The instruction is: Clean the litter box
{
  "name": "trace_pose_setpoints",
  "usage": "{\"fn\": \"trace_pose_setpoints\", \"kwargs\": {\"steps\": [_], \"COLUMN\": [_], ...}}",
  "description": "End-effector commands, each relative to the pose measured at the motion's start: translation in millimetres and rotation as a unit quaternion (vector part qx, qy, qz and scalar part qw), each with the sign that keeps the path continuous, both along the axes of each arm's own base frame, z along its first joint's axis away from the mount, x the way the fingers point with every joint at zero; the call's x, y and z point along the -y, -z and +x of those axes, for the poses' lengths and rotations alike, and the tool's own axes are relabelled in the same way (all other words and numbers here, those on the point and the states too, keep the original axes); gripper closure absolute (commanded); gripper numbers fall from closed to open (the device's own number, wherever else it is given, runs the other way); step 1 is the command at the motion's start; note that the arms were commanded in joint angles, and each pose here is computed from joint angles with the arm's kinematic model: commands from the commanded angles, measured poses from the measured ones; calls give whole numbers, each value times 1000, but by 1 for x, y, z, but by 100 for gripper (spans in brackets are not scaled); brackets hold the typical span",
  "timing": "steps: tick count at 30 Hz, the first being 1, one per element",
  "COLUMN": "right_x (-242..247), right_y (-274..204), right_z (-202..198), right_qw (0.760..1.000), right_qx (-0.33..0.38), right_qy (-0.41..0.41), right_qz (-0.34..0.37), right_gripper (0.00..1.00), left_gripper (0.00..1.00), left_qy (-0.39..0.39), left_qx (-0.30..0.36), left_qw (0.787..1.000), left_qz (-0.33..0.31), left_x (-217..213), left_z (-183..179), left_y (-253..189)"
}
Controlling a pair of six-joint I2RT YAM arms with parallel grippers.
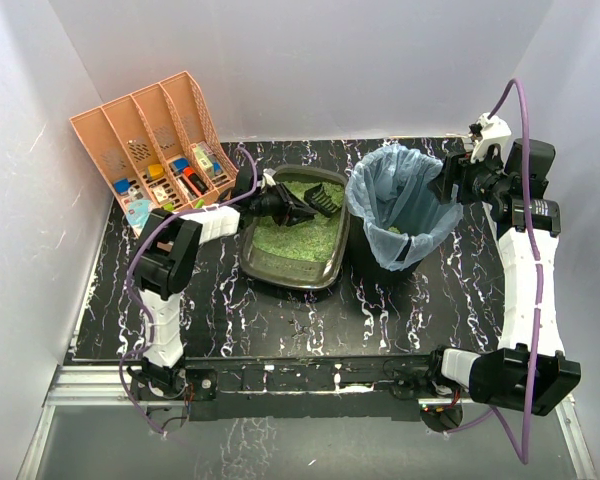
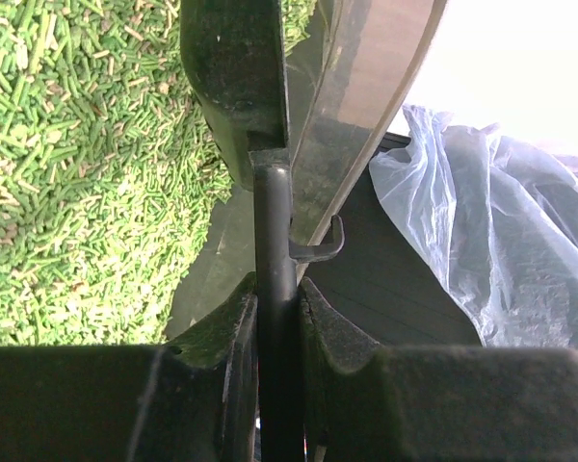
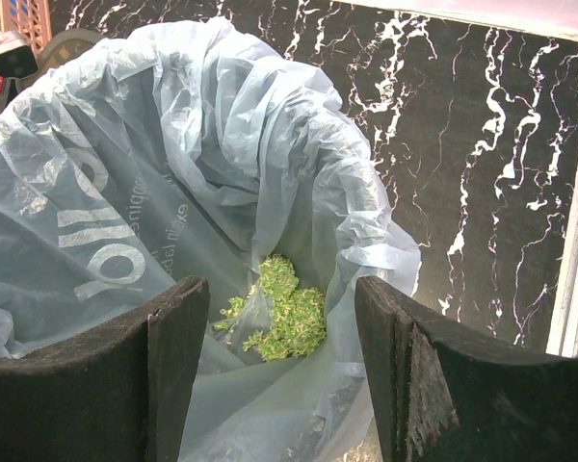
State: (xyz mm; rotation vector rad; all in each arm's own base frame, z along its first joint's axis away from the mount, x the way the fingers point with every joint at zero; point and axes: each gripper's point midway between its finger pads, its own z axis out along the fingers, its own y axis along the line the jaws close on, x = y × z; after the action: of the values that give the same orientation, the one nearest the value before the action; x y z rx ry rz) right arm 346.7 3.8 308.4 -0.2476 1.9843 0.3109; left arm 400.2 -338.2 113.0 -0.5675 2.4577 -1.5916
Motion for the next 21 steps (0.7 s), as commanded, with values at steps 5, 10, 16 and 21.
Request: {"fn": "trace_pose_setpoints", "kwargs": {"steps": [5,10,16,21], "right_x": [1,0,0,0], "right_y": [-11,-12,-13,-12], "right_z": [4,5,4,4], "right_qw": [999,999,999,999], "right_qx": [31,31,32,31], "right_qy": [-7,-9,-9,-10], "right_qz": [-6,-5,-6,-6], "right_gripper": [32,32,32,32], "left_gripper": [100,100,100,100], "left_qy": [10,11,12,12], "left_qx": [68,86,76,94], "left_qw": [997,995,995,993], "left_qz": [-47,-54,-56,-70], "left_x": [9,9,8,6], "left_z": [-1,-2,-7,-12], "left_y": [-6,-3,4,-2]}}
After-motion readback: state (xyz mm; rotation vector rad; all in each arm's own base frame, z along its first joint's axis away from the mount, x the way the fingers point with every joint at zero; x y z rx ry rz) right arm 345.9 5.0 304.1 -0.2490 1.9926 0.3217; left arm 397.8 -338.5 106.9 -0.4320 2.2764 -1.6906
